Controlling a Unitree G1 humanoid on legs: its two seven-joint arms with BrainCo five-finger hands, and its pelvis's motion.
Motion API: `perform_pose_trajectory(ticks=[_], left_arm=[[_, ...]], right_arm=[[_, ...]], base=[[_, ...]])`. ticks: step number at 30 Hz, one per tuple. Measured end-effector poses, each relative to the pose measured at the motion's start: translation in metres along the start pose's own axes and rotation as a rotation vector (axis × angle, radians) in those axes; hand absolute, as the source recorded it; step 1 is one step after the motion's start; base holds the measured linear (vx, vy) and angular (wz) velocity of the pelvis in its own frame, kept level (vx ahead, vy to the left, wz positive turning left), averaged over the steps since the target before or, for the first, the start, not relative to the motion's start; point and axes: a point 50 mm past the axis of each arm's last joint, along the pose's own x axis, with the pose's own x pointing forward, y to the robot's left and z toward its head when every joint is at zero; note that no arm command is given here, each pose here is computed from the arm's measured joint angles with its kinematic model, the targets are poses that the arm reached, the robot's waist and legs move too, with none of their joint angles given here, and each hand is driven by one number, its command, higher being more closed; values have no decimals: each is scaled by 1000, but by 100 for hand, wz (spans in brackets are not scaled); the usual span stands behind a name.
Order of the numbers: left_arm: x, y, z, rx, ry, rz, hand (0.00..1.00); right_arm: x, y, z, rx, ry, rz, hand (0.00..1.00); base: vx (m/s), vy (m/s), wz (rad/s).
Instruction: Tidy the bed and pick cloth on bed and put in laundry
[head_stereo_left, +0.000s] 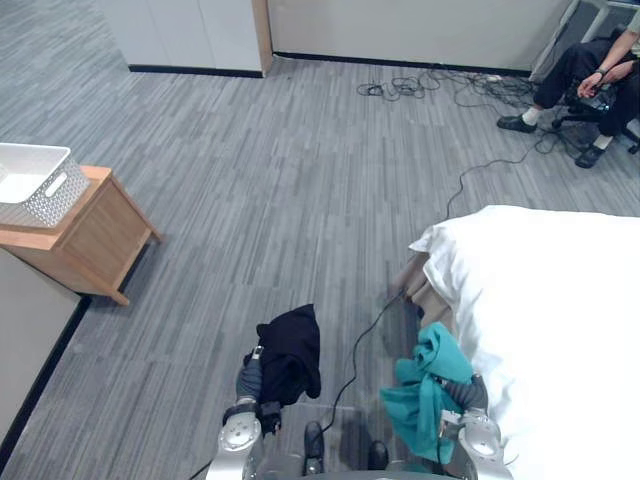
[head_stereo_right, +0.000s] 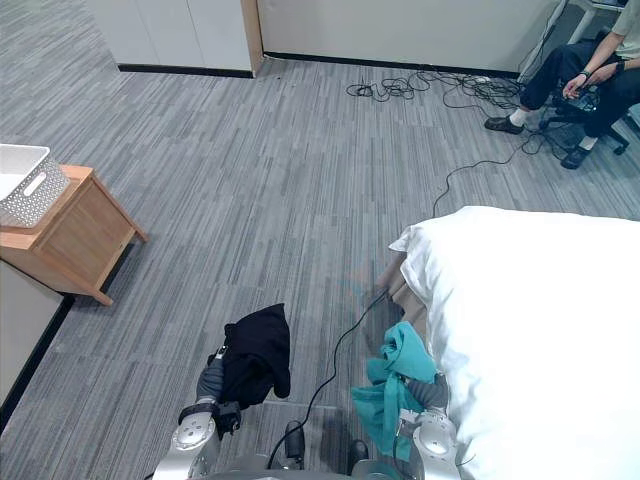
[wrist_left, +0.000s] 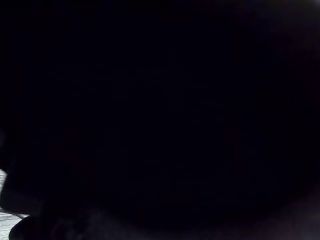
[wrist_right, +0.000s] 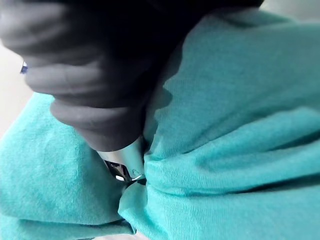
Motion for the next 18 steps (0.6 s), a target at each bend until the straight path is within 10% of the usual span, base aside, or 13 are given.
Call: perform_pose_trajectory(ticks=[18], left_arm=[[2, 26, -26, -45, 124, 109, 100]], right_arm=[[9, -33, -8, -77, 42, -30, 100]], base=[[45, -59, -1]])
